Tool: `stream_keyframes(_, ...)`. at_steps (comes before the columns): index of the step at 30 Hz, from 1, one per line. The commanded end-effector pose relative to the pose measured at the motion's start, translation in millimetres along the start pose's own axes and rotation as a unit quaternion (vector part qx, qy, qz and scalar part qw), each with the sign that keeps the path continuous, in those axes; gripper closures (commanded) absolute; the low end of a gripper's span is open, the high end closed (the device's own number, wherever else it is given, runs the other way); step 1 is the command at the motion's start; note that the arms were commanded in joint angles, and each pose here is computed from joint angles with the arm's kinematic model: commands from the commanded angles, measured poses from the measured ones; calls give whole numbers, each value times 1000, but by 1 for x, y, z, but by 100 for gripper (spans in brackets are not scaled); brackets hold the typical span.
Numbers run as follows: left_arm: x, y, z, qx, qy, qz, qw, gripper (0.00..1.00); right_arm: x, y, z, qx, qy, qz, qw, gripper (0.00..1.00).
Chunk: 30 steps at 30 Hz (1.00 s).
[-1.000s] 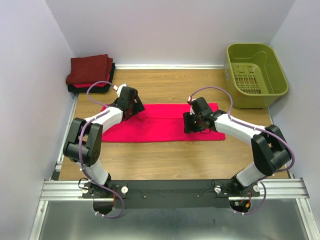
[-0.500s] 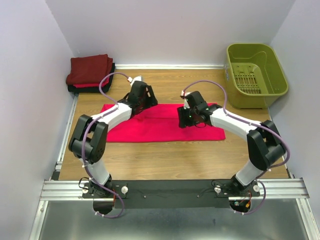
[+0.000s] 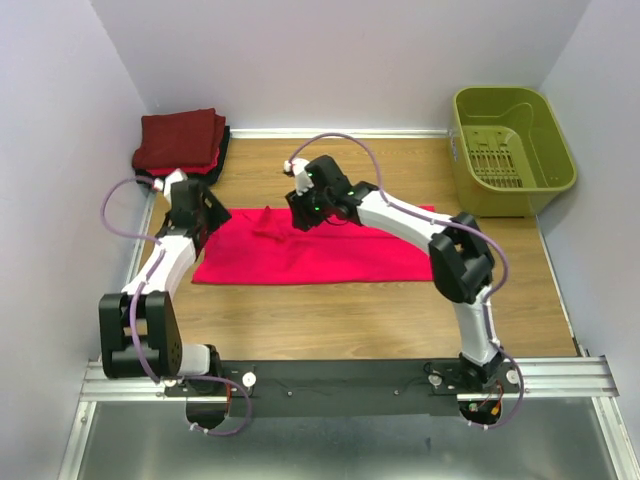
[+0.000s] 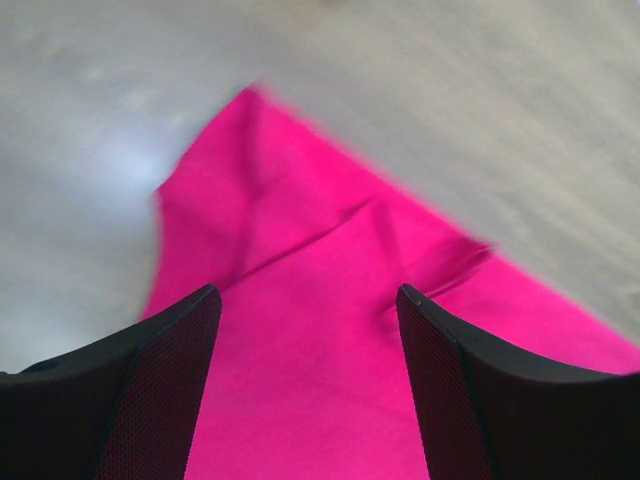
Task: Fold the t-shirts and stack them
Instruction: Fold the tshirt
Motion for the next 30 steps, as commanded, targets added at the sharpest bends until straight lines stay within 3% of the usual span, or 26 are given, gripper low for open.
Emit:
stream_keyframes(1,11,46,29,5,19,-55,998,23,-34,21,-12,51,-7,-45,998,51)
stream_keyframes(10,11,72,58,24,54,-81,995,26,-79,42,-41,86,-42,-88,991,52)
stream_keyframes(19,2,84,75,14,93,-112,989,27,-106,70,-22,94,-26,-137,986,56)
stream_keyframes(30,1,87,79,13,100,-117,988,27,-129,57,-9,93,-14,-106,990,60)
Point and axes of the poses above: each gripper's point midway between its finger pads, its own x axis back along the fingers, its own y axis along the line the jaws close on, z = x × y, the point moved 3 cm from there along x, back along the fingers, and after that the axes turned 2 degrees about x, right-handed, at the moved point
